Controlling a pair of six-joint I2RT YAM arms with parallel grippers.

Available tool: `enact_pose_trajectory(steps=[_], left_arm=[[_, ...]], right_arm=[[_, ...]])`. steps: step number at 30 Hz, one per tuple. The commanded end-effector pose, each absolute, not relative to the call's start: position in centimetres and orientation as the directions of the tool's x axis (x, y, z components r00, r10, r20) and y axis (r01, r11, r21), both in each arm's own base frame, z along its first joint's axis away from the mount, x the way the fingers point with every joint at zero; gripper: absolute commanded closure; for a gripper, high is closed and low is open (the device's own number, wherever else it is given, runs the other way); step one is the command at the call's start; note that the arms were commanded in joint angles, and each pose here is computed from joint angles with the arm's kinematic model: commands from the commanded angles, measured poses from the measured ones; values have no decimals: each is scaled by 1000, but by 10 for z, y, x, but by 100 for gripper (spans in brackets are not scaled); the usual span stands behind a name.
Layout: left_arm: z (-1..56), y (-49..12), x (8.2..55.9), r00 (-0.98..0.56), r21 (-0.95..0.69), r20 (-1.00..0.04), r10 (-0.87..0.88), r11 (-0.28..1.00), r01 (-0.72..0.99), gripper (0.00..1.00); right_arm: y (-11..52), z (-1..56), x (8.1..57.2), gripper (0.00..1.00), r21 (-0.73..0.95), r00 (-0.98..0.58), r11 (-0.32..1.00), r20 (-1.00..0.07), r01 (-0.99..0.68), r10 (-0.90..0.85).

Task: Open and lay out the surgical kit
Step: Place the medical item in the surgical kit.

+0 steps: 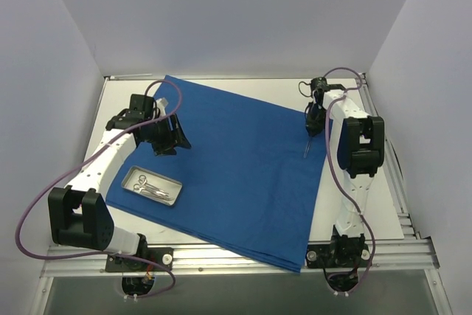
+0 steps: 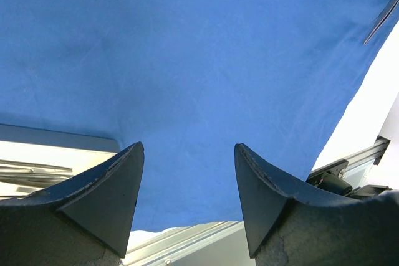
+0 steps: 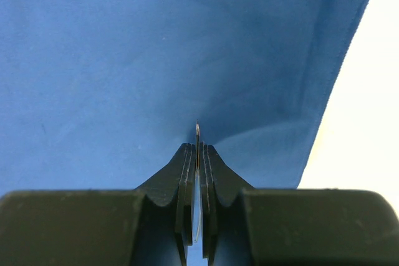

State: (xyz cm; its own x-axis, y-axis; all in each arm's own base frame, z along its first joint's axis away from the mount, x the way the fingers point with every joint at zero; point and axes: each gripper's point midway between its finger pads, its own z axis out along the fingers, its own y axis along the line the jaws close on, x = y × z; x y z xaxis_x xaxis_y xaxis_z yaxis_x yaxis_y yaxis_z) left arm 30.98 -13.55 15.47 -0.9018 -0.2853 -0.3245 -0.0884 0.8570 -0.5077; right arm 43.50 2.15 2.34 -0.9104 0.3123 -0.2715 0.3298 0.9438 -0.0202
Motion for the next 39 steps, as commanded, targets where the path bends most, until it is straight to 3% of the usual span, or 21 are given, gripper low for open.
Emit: enact_pose_trajectory(steps=[1,18,28,39], left_arm=[[170,-135,315,-895,-523,-350,-276,851,-58,32],[170,-133,313,-899,-528,-333,-284,846,-72,32],[166,-133,308,-899,-537,-312,-306,838,-99,32],[171,-129,298,-888,-534,-318,-331,837,-120,32]], right_arm=[[8,21,431,100,-65,-913,940,-267,335,307],[-7,-7,436,100,-124,-932,945,-246,302,265],[-7,-6,436,80,-124,-934,944,-234,305,271],[-2,19,447,70,-121,-926,950,-287,288,244]])
